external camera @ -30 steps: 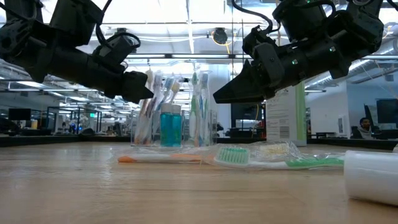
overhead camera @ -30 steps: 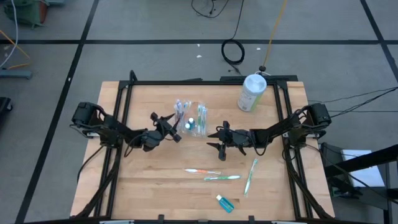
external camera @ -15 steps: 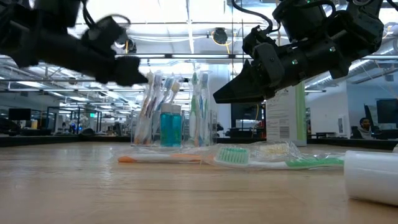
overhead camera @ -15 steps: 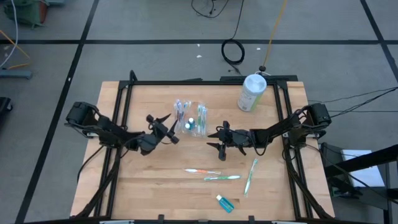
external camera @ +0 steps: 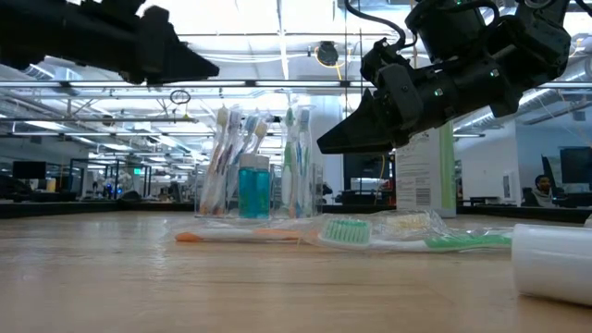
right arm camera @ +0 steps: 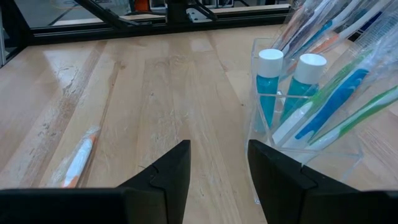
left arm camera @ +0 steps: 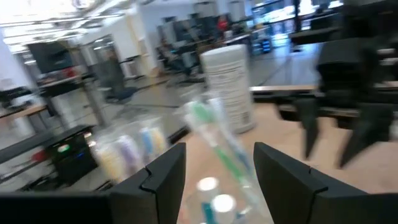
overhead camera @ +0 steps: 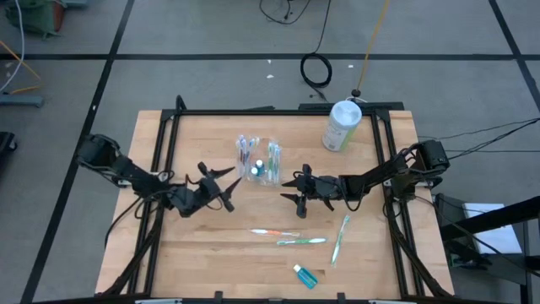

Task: Pick & Place toothbrushing station
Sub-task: Put the orange toothbrush into the transparent organizer

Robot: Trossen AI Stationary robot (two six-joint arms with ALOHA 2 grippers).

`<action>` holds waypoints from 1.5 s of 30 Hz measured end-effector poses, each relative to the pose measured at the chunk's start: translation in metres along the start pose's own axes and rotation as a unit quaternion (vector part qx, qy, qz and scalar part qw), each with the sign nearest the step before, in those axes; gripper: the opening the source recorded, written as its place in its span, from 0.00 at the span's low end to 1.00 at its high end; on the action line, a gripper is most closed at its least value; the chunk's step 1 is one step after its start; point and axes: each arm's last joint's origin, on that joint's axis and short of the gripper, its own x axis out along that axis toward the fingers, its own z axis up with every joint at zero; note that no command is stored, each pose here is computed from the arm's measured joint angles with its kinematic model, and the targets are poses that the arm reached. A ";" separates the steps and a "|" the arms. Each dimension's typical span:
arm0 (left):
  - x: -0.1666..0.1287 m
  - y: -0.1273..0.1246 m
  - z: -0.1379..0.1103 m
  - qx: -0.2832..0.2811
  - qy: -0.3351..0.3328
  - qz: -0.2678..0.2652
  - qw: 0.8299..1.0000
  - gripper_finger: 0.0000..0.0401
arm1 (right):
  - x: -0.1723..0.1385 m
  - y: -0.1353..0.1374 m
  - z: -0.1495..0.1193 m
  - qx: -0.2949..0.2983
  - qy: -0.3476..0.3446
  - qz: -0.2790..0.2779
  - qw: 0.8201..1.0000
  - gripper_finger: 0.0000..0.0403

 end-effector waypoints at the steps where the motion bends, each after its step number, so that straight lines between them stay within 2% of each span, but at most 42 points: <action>1: 0.000 -0.001 0.000 0.000 -0.003 -0.014 1.000 0.48 | 0.000 0.000 0.000 0.000 0.000 0.000 1.000 0.39; 6: -0.001 -0.005 0.001 0.000 -0.020 -0.093 0.995 0.48 | 0.000 0.000 0.000 0.000 0.000 0.000 1.000 0.39; 9: -0.001 -0.007 0.002 0.000 -0.026 -0.121 0.992 0.48 | 0.000 0.000 0.000 0.000 0.000 0.000 1.000 0.39; 28: -0.001 -0.007 0.002 -0.004 -0.027 -0.124 0.992 0.48 | 0.000 0.001 0.000 0.002 0.000 0.004 1.000 0.39; 35: -0.001 -0.007 0.002 -0.004 -0.027 -0.124 0.992 0.48 | -0.001 0.007 -0.001 0.038 0.014 0.079 0.996 0.39; 39: 0.000 -0.007 0.002 -0.005 -0.027 -0.122 0.992 0.48 | -0.005 0.022 -0.003 0.028 0.027 0.153 0.987 0.39; 45: 0.003 -0.004 0.001 -0.013 -0.024 -0.114 0.993 0.48 | -0.018 0.058 -0.010 -0.015 0.027 0.192 0.981 0.39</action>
